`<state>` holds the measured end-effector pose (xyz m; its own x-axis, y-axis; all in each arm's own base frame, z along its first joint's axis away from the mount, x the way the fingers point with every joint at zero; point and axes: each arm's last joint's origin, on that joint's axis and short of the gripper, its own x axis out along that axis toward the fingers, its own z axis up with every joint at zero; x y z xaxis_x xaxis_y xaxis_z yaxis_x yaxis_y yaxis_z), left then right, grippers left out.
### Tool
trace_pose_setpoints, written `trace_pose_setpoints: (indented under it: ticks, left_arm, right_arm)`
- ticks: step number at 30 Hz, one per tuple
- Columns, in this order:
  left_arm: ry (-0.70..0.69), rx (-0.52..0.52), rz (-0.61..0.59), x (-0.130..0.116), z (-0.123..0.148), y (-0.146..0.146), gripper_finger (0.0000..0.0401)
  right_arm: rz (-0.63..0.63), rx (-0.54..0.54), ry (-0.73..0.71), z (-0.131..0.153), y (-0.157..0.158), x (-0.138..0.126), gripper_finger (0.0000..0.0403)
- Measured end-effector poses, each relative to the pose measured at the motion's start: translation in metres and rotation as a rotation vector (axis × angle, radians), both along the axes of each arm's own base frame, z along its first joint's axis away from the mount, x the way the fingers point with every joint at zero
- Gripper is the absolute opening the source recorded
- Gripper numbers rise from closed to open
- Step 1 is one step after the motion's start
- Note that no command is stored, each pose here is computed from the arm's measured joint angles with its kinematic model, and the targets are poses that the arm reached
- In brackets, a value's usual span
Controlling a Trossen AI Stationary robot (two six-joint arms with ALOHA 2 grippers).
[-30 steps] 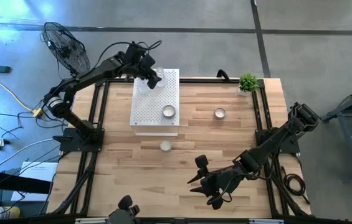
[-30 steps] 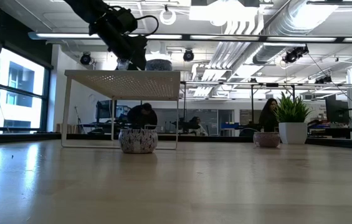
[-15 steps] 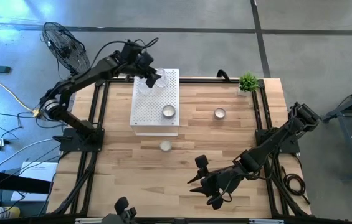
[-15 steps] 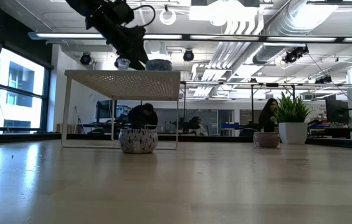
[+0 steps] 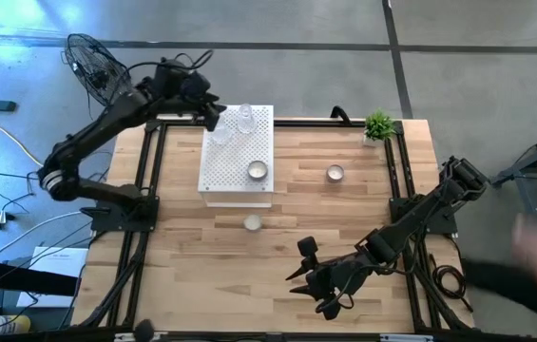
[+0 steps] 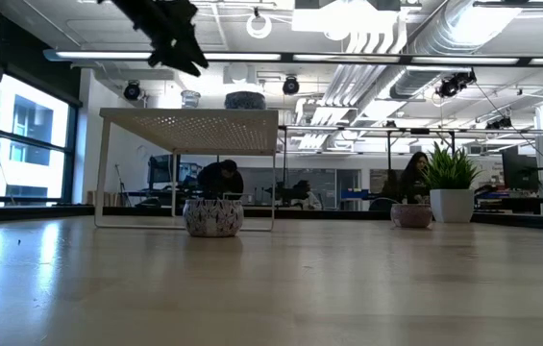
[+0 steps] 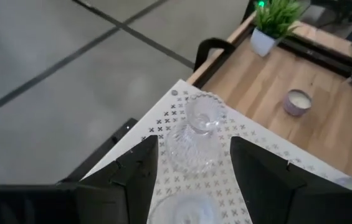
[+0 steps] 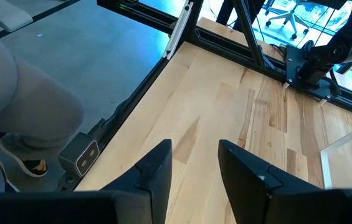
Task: Pick & Place candle stick holders
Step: Put the violet candle on the shelf
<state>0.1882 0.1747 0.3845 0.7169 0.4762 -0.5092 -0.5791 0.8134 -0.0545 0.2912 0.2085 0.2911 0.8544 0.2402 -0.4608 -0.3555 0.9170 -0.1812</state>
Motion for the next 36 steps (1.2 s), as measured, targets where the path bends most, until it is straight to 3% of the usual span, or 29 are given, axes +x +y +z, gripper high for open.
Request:
trace_pose_setpoints:
  ticks: [10, 18, 25, 28, 32, 36]
  left_arm:
    - [-0.21, -0.012, -0.119, -0.054, 0.042, -0.059, 0.0195]
    - [-0.309, -0.05, -0.231, -0.096, 0.055, -0.104, 0.0195]
    - [-0.333, -0.089, -0.315, -0.117, 0.051, -0.128, 0.0195]
    - [-0.333, -0.111, -0.32, -0.121, 0.041, -0.132, 0.0195]
    - [-0.309, -0.129, -0.287, -0.123, 0.023, -0.133, 0.0195]
    - [-0.285, -0.165, -0.283, -0.12, 0.003, -0.131, 0.0195]
  right_arm:
    - [-0.082, -0.042, -0.021, 0.0, -0.003, 0.0, 0.0126]
    - [-0.298, -0.186, -0.015, -0.006, -0.013, -0.003, 0.0126]
    - [-0.542, -0.2, -0.035, 0.002, -0.029, -0.017, 0.0126]
    - [-0.608, -0.154, -0.045, 0.008, -0.035, -0.023, 0.0126]
    - [-0.615, -0.041, -0.042, 0.013, -0.035, -0.026, 0.0126]
    - [-0.558, 0.007, -0.02, 0.014, -0.033, -0.024, 0.0126]
